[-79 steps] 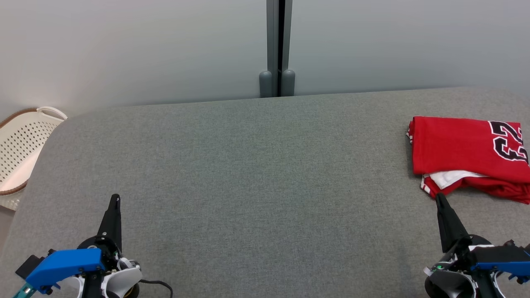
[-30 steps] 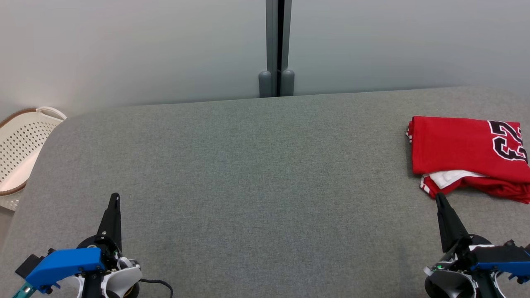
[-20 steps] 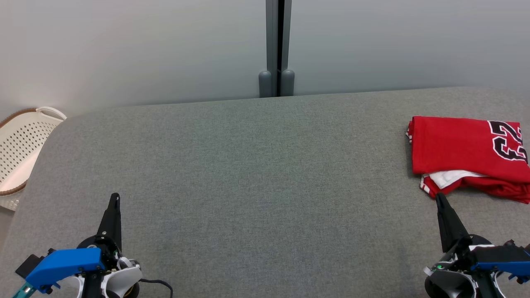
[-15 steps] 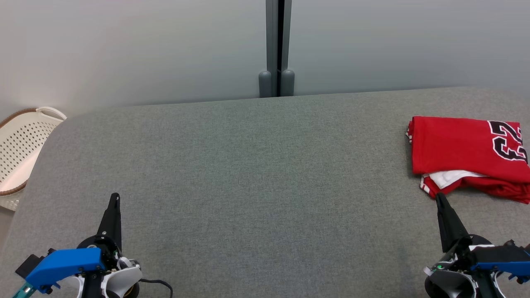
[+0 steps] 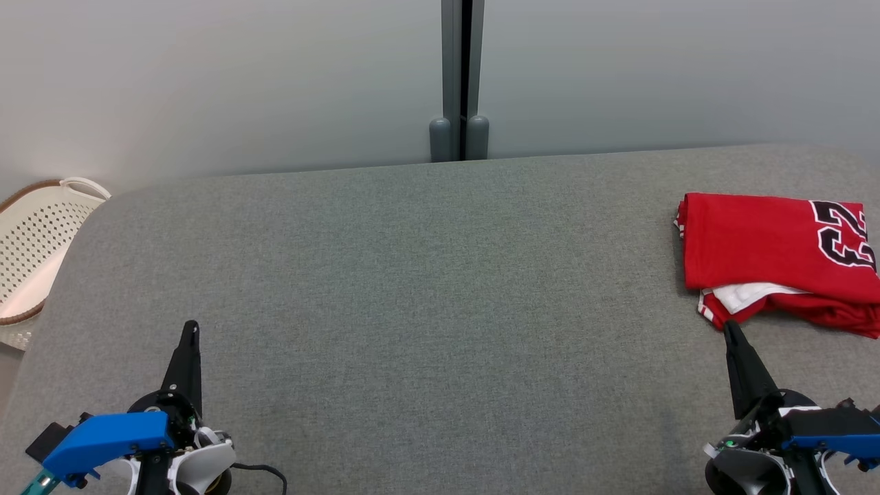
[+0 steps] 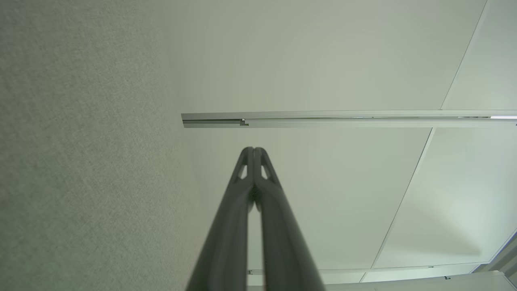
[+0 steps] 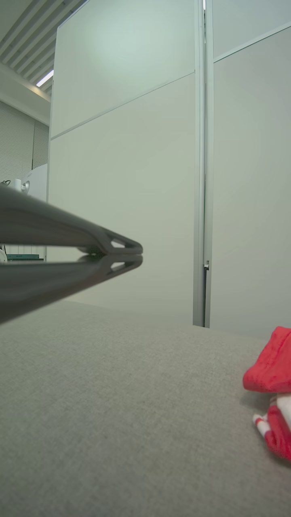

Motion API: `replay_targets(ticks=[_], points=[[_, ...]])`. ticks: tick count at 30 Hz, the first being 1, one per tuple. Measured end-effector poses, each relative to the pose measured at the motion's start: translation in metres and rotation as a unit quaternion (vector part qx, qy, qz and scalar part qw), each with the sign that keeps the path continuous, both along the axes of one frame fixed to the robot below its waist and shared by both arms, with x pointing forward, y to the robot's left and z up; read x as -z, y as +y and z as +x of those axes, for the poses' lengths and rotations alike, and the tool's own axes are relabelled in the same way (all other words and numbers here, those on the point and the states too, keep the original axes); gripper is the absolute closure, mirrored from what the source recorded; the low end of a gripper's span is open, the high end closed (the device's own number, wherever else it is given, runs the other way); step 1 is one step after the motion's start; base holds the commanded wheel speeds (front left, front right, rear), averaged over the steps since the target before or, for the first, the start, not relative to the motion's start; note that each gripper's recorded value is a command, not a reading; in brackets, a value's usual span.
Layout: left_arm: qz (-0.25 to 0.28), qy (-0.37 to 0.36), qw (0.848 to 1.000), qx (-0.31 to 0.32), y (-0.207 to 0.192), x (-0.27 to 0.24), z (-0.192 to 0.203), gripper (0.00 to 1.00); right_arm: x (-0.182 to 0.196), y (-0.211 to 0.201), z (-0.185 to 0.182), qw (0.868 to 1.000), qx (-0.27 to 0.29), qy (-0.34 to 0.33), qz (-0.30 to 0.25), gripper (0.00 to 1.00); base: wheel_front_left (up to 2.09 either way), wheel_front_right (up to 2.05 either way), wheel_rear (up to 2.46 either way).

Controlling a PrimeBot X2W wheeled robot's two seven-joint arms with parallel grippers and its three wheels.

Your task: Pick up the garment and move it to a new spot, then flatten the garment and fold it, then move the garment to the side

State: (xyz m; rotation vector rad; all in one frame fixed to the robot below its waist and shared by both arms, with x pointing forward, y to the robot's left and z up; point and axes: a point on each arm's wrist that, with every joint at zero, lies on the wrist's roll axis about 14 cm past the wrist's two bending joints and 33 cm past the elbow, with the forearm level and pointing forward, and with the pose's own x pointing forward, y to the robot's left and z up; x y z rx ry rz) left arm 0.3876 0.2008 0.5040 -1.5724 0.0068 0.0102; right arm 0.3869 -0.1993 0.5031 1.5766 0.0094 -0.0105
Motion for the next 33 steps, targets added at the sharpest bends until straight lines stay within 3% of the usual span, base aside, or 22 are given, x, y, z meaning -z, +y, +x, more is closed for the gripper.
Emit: replay_targets(ticks=[33], points=[[0.0,0.0,1.0,0.0,0.0,0.0,0.0,1.0,0.0,0.0,0.0,1.0,0.0,0.0,0.0,1.0,0.0,0.0,0.0]])
